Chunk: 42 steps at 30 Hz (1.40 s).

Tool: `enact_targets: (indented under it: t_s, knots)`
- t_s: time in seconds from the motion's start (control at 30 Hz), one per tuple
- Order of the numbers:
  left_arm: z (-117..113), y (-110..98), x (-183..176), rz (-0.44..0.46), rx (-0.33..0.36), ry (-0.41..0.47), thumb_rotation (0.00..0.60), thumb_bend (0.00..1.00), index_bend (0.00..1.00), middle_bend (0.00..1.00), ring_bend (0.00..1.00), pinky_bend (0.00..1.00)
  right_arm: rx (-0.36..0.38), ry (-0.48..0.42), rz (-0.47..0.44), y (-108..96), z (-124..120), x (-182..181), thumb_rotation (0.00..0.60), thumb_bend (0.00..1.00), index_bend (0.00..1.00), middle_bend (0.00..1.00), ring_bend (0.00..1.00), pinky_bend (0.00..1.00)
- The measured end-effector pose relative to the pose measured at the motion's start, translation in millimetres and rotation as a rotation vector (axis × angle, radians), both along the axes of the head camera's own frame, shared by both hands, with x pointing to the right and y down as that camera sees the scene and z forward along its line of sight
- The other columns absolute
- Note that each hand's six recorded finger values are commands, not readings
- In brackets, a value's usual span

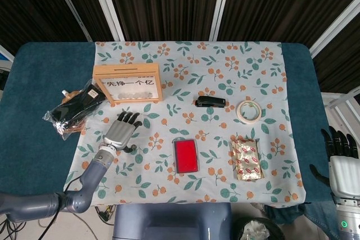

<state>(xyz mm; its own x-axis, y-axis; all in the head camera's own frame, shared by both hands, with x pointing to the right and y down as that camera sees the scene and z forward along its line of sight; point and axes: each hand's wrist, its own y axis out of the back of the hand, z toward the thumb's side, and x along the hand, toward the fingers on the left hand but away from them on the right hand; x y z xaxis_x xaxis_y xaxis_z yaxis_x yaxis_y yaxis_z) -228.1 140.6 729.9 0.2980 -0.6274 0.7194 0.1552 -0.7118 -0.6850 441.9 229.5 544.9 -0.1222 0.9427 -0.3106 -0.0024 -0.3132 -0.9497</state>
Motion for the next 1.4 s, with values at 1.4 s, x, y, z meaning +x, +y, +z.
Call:
enact_targets:
  t_s: [1.4]
  knots:
    - [4.1,16.8,4.8,0.082,-0.021,-0.020,0.600,0.25,0.54,0.00,0.00,0.00,-0.013,0.007,0.002,0.4,-1.0,2.5,0.600,0.30,0.00,0.00,0.00,0.00]
